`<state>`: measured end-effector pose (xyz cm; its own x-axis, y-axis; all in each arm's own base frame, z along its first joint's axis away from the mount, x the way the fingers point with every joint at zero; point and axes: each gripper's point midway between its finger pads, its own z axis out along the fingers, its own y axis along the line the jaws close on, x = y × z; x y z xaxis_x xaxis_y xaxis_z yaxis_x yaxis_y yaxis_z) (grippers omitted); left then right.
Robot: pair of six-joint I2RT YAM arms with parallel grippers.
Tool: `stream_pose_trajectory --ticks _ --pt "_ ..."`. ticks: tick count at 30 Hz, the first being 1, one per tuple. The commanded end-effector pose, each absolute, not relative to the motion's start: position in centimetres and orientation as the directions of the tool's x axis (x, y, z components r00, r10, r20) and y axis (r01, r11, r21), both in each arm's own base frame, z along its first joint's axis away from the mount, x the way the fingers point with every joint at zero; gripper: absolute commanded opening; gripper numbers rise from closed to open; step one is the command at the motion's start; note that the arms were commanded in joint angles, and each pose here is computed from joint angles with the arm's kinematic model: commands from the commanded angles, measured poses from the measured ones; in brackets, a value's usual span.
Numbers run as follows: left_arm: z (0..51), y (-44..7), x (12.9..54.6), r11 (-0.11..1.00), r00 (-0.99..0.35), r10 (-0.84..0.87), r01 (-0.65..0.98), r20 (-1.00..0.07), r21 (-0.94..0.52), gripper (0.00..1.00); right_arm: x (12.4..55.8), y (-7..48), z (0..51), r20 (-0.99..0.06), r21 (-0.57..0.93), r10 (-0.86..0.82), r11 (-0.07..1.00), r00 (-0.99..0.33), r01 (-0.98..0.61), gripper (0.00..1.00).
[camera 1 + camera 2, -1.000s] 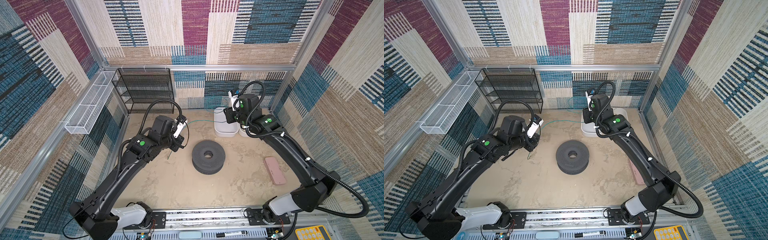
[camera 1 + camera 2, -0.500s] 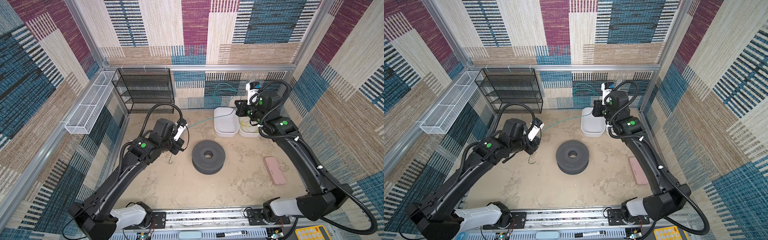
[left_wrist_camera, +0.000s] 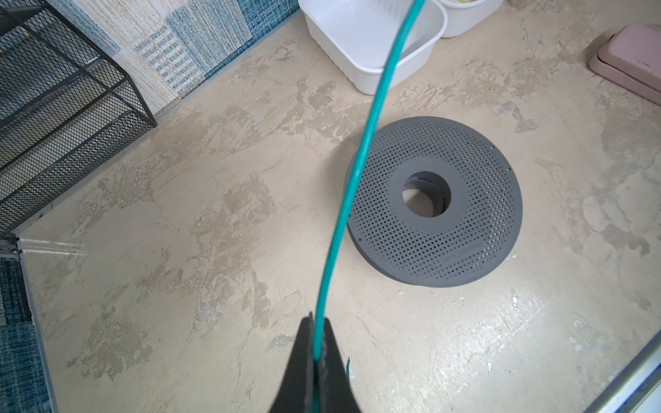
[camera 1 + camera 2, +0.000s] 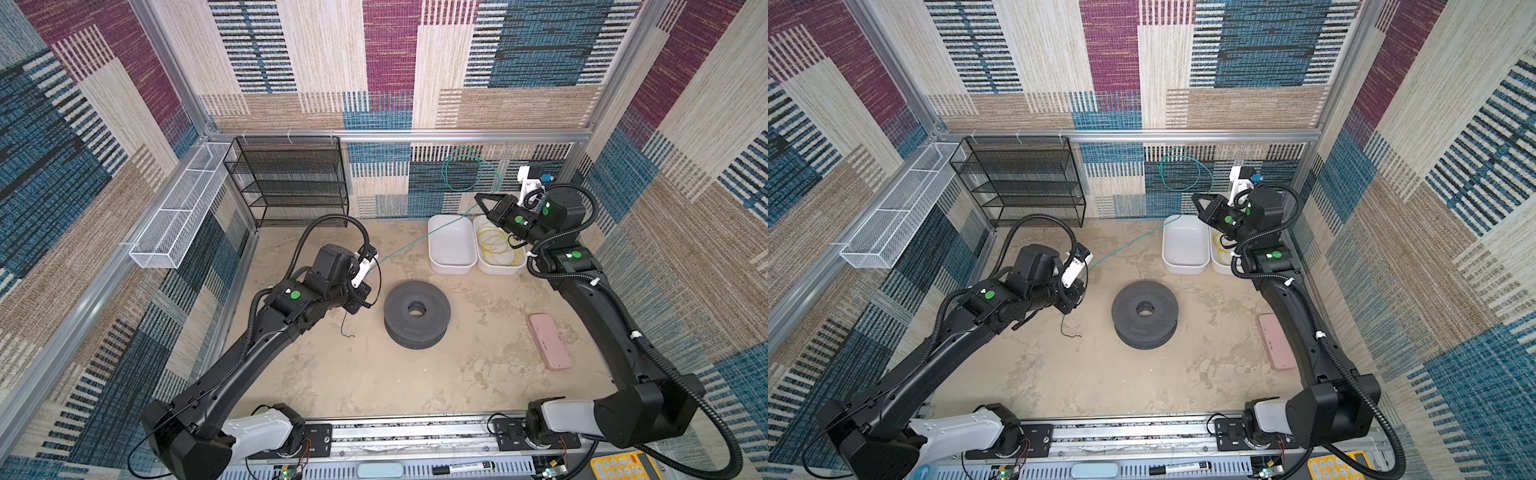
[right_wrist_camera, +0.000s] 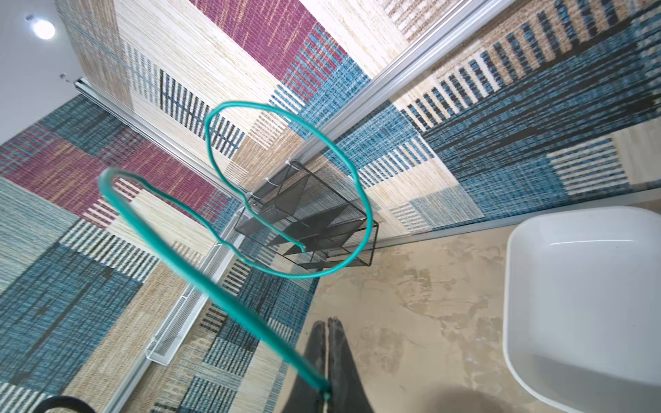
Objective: Wrap the cables
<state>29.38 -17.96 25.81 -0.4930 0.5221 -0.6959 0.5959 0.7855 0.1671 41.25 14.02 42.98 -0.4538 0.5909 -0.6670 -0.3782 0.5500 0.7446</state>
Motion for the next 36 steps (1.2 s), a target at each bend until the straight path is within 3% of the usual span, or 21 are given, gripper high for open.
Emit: stream_pose_trajectory --ticks 1,3,5,7,10,13,17,23,27,36 --pt "23.7 -15.5 28.4 0.796 -0.566 0.567 0.563 -0.599 0.221 0.04 41.6 13.1 46.9 -0.668 0.734 0.662 0.509 -0.341 -0.45 0.0" --pt "24.5 -15.5 28.8 0.804 -0.558 0.557 0.549 -0.615 0.229 0.33 41.6 13.5 45.9 -0.666 0.738 0.651 0.506 -0.364 -0.446 0.0" --pt "26.3 -15.6 29.4 0.814 -0.538 0.541 0.529 -0.647 0.242 0.55 41.7 13.8 44.5 -0.666 0.742 0.638 0.517 -0.386 -0.426 0.0" --pt "29.3 -15.3 30.3 0.826 -0.489 0.525 0.49 -0.697 0.279 0.69 41.5 14.0 43.2 -0.669 0.742 0.63 0.533 -0.395 -0.407 0.0" --pt "34.3 -14.6 31.2 0.829 -0.367 0.522 0.432 -0.77 0.356 0.8 40.9 13.9 42.1 -0.671 0.741 0.629 0.549 -0.392 -0.387 0.0" --pt "39.1 -14.2 31.3 0.833 -0.268 0.511 0.389 -0.817 0.393 0.8 40.2 13.9 41.0 -0.665 0.747 0.63 0.553 -0.401 -0.369 0.0" --pt "42.7 -18.0 30.9 0.806 -0.192 0.432 0.52 -0.881 0.282 0.66 39.3 15.1 40.1 -0.657 0.754 0.625 0.544 -0.421 -0.369 0.0" --pt "41.9 -27.3 30.7 0.65 -0.142 0.392 0.742 -0.909 0.164 0.62 38.1 18.5 38.4 -0.632 0.775 0.601 0.506 -0.49 -0.379 0.0" --pt "40.8 -32.3 29.9 0.517 -0.059 0.421 0.835 -0.905 0.186 0.61 37.1 20.0 37.9 -0.608 0.794 0.595 0.471 -0.526 -0.385 0.0" --pt "36.8 -36.6 32.5 0.486 -0.041 0.452 0.849 -0.891 0.207 0.52 35.2 21.4 37.8 -0.588 0.809 0.587 0.436 -0.557 -0.394 0.0"
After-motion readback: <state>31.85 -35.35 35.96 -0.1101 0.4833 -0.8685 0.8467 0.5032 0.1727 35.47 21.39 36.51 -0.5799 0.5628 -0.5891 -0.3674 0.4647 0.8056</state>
